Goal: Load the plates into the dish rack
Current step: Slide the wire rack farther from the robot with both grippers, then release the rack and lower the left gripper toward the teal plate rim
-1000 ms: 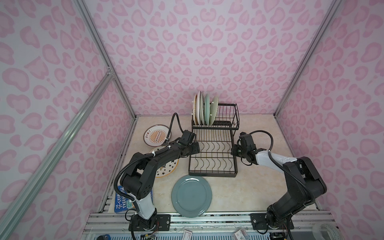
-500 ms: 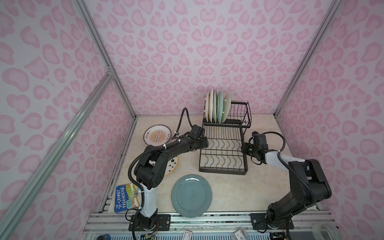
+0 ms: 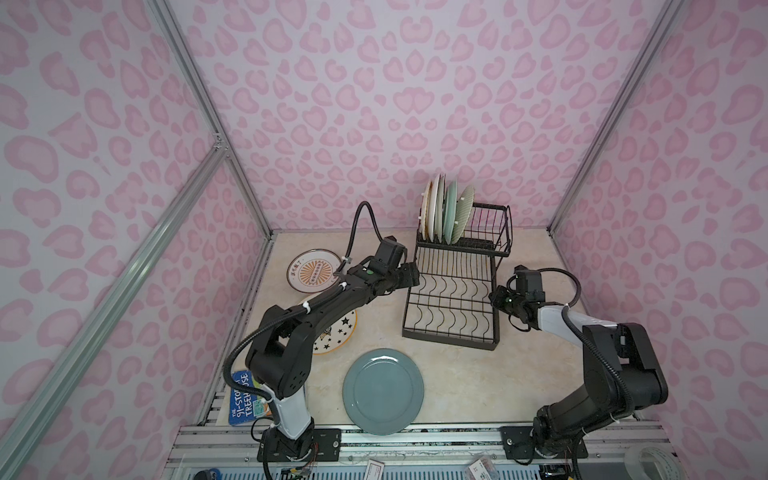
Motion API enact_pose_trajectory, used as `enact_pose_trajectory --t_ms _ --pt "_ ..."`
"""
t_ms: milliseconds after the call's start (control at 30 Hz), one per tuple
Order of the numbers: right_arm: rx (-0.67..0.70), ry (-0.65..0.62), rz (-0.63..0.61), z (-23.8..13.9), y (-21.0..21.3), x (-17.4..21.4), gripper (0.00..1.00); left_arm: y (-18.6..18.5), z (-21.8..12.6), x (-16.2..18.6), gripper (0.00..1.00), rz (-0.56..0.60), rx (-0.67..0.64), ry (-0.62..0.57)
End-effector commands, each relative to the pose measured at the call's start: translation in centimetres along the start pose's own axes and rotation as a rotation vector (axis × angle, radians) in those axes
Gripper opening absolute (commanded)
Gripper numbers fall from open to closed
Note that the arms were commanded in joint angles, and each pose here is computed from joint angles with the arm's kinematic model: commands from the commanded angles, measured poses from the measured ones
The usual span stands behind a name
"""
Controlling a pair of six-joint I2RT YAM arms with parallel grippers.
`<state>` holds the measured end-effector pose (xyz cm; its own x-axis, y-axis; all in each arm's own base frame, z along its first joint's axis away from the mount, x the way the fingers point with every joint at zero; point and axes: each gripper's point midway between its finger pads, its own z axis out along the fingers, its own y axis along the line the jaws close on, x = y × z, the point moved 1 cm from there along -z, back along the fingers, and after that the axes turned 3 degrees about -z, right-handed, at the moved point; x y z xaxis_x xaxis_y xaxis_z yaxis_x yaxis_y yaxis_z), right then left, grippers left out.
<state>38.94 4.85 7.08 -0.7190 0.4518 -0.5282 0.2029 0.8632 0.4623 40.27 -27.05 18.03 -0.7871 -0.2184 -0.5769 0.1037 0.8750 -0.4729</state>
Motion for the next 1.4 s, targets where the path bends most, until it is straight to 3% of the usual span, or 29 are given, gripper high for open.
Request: enact_pose_trajectory --t_ms 0,300,567,800,967,1100,1233,1367 --pt "-0.049 0.006 0.041 -0.6 1.0 -0.1 0.36 1.3 -2.1 0.7 0.79 -0.006 -0.014 0.013" --pt "-0.115 -0.046 0.010 -4.0 2.6 -0.6 0.63 5.2 -11.3 4.4 0.84 -0.039 -0.018 -0.003" --pt "-0.172 -0.059 -0.017 -7.4 3.3 1.2 0.75 9.9 -16.9 10.8 0.94 -0.154 -0.035 0.038" --pt "-0.206 -0.073 -0.085 -10.6 4.5 3.6 0.88 13.9 -17.6 17.7 0.98 -0.356 -0.074 0.141" --pt "-0.222 -0.109 -0.130 -12.3 5.9 4.8 0.95 16.8 -17.2 21.7 0.97 -0.492 -0.188 0.213" --pt "-0.241 -0.087 -0.165 -13.2 6.9 5.1 0.98 17.6 -16.1 24.1 0.98 -0.508 -0.208 0.303" --pt "-0.258 -0.065 -0.193 -13.3 7.5 6.3 0.98 16.9 -15.1 25.6 0.98 -0.500 -0.140 0.381" --pt "-0.260 -0.021 -0.221 -13.2 8.4 6.7 0.98 16.7 -15.0 25.9 0.98 -0.516 -0.133 0.396"
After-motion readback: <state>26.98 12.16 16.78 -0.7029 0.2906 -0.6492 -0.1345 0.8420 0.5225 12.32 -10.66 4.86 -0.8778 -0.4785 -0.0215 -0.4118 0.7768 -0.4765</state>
